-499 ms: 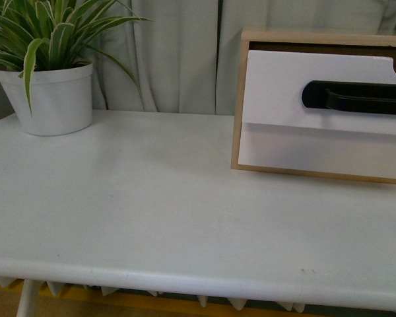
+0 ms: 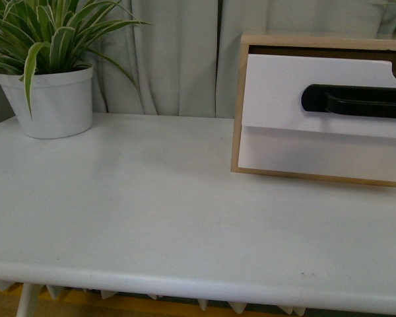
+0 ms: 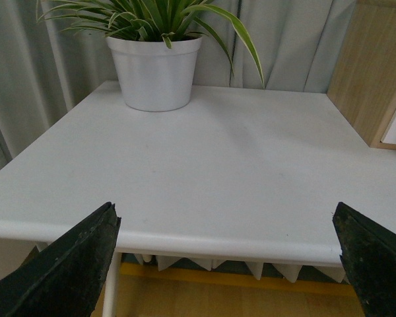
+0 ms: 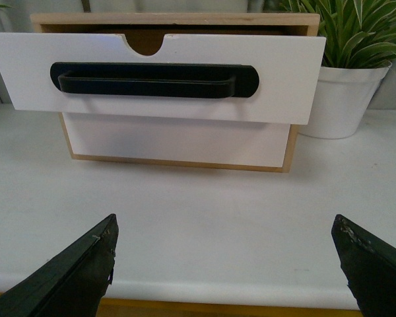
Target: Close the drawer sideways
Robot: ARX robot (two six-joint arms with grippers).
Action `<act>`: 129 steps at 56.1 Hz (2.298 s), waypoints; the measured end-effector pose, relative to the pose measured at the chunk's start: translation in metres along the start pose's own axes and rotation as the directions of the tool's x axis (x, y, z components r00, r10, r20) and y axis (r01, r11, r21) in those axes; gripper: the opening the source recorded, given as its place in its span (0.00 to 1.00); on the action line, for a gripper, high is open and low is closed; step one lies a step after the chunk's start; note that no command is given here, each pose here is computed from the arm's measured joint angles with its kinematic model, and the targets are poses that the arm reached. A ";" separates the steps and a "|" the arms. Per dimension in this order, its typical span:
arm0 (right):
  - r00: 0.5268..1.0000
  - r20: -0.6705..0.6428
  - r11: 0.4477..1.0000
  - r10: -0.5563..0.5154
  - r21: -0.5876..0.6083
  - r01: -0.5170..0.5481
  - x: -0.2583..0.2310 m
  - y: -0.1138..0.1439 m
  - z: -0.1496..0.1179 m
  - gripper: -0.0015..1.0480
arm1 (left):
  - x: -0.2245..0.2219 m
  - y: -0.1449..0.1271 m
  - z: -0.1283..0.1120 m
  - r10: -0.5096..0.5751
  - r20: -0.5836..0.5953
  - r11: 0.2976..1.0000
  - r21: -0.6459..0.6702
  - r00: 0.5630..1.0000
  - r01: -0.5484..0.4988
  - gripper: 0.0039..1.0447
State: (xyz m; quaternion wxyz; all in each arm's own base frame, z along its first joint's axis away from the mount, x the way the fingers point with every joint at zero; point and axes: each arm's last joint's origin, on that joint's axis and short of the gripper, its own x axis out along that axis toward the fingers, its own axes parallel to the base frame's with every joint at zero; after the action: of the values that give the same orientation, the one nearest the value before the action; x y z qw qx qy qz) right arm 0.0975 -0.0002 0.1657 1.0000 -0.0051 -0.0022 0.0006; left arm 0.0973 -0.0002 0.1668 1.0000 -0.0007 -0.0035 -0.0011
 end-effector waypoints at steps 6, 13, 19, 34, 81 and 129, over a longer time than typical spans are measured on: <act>1.000 0.000 1.000 0.000 0.000 0.000 0.000 0.000 0.000 0.91 | 0.000 0.000 0.000 0.000 0.000 1.000 0.000 1.000 0.000 0.94; 1.000 0.000 1.000 0.000 0.000 0.000 0.000 0.000 0.000 0.91 | 0.000 0.000 0.000 0.000 0.000 1.000 0.000 1.000 0.000 0.94; 1.000 0.000 1.000 0.000 0.000 0.000 0.000 0.000 0.000 0.91 | 0.000 0.000 0.000 0.000 0.000 1.000 0.000 1.000 0.000 0.94; 0.973 -0.228 1.000 0.025 0.001 -0.025 0.011 -0.002 0.010 0.91 | 0.005 -0.002 0.007 0.189 0.052 0.959 0.207 0.981 -0.195 0.94; 0.934 -0.351 0.889 0.064 -0.406 -0.213 0.121 -0.067 0.133 0.91 | 0.148 -0.091 0.035 -0.490 0.127 0.127 0.989 0.862 -0.073 0.94; 0.905 -0.424 0.851 0.043 -0.458 -0.255 0.152 -0.093 0.136 0.91 | 0.202 -0.209 0.067 -0.607 0.149 0.190 0.981 0.780 -0.039 0.94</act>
State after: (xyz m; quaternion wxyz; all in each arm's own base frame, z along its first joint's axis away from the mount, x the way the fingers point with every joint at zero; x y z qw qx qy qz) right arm 0.2488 -0.0919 0.3038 0.9394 -0.2657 0.2017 0.0783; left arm 0.2981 -0.2094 0.2353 0.7228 0.6054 -0.2703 -0.1948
